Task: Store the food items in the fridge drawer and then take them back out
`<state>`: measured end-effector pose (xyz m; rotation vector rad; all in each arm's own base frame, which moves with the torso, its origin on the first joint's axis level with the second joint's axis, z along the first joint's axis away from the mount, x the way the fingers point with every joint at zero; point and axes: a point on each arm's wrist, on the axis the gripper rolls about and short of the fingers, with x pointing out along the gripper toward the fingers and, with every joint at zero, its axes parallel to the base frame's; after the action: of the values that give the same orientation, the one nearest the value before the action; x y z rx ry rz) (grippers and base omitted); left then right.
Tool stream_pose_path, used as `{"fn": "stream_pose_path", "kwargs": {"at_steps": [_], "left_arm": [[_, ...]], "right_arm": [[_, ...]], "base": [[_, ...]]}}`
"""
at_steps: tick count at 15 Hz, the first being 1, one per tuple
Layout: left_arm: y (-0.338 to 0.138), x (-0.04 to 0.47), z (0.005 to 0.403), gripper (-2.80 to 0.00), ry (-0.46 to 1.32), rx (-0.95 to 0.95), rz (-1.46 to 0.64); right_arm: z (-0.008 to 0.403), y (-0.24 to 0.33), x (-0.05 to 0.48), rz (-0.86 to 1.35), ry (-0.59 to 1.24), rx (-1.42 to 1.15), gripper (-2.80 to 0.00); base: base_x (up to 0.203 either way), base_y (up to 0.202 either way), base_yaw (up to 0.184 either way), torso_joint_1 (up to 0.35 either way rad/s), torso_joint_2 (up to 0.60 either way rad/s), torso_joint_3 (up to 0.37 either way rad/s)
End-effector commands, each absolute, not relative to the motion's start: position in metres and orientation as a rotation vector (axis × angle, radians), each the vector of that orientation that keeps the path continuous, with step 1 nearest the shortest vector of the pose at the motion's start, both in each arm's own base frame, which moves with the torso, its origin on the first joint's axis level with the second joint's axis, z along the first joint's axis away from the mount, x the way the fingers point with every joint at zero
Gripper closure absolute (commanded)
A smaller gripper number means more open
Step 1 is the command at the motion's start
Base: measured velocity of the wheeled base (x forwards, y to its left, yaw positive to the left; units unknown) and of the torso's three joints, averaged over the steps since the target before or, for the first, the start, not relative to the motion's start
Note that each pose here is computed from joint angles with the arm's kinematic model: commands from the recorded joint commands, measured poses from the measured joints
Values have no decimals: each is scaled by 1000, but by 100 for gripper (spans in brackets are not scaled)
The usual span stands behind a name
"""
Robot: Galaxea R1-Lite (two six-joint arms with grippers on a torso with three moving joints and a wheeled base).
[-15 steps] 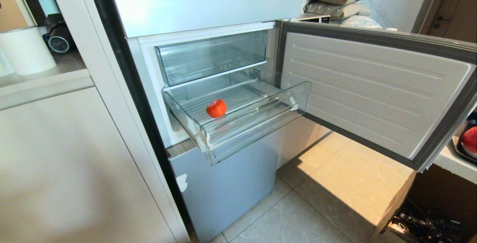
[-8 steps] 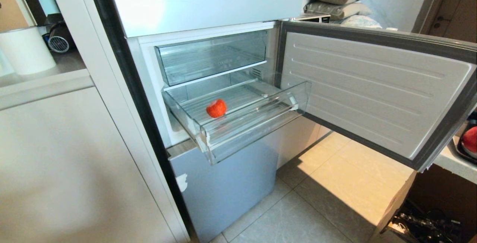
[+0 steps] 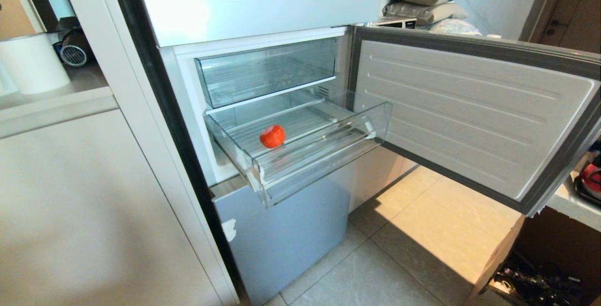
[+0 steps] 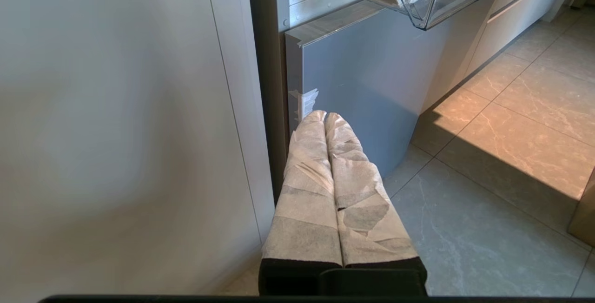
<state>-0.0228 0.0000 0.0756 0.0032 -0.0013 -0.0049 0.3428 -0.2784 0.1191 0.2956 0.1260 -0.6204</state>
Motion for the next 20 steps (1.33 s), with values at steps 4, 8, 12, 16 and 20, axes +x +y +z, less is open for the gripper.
{"fn": "stream_pose_path", "kwargs": {"at_steps": [4,8,12,16,20], "left_arm": [[0,-23,75,0,0,3,-5],[0,-23,75,0,0,3,-5],[0,-23,75,0,0,3,-5],[0,-23,75,0,0,3,-5],[0,-23,75,0,0,3,-5]], "right_arm": [[112,-278,346,-616,134,307,0],[112,-278,347,-616,131,322,0],[160,-269,325,-629,36,311,0],[254,-226,242,-672,-131,240,0],[304,-122,125,-668,-323,139,0]], "base": [[0,0,0,0,0,0],[0,0,0,0,0,0],[0,0,0,0,0,0],[0,0,0,0,0,0],[0,0,0,0,0,0]]}}
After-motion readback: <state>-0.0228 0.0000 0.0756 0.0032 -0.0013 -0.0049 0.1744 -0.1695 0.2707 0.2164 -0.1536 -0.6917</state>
